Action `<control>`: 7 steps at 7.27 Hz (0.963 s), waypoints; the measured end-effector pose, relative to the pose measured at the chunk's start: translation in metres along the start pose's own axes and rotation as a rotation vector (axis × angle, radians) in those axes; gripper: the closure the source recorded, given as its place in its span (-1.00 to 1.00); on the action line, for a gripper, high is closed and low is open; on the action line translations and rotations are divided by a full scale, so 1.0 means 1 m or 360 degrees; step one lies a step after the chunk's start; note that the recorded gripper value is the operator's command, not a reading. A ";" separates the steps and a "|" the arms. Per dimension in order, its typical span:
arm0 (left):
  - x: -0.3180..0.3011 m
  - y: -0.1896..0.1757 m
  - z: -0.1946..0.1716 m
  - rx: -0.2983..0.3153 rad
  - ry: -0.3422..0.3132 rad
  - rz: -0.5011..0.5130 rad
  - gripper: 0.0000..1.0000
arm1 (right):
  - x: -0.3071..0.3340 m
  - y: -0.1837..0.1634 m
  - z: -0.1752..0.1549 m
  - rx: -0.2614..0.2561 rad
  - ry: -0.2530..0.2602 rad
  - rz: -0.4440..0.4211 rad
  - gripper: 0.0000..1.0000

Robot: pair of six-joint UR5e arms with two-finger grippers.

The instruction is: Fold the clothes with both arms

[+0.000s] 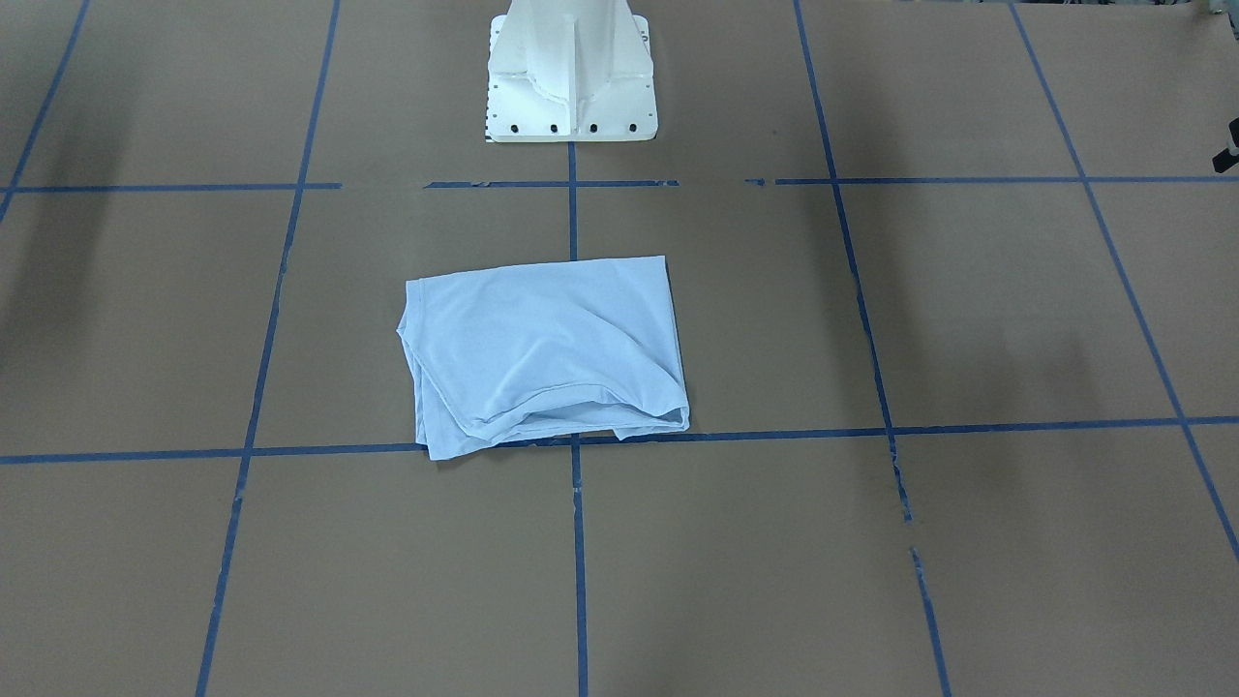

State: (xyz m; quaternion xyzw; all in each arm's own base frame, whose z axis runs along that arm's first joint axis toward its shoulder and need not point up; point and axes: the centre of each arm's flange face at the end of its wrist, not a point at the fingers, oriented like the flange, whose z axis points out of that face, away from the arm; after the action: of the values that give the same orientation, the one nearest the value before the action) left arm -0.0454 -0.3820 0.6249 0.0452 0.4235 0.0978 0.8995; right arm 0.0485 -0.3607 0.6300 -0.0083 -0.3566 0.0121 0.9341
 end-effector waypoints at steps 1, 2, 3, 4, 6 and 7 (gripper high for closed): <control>0.000 0.000 0.000 0.0002 0.0001 0.0002 -1.00 | -0.001 0.000 0.000 0.0002 -0.0002 -0.0003 -1.00; 0.000 0.000 0.000 0.0002 0.0001 0.0003 -1.00 | -0.003 -0.001 -0.002 0.0007 -0.0003 -0.0010 -1.00; 0.000 0.000 0.000 0.0001 0.0001 0.0001 -1.00 | -0.006 -0.001 -0.005 0.0015 -0.0006 -0.0020 -1.00; -0.001 0.001 0.001 -0.0003 0.0000 -0.0003 -1.00 | -0.008 -0.001 -0.007 0.0021 -0.0007 -0.0025 -1.00; -0.003 0.004 0.002 -0.0013 -0.0004 -0.0017 -1.00 | -0.011 -0.002 -0.009 0.0031 -0.0008 -0.0027 -1.00; -0.005 0.007 0.003 -0.0018 -0.0009 -0.0026 -1.00 | -0.012 -0.004 -0.010 0.0036 -0.0009 -0.0027 -1.00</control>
State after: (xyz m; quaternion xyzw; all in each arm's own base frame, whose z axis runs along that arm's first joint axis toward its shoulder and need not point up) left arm -0.0468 -0.3764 0.6314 0.0371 0.4208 0.0928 0.9017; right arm 0.0463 -0.3647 0.6143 0.0054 -0.3590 0.0081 0.9333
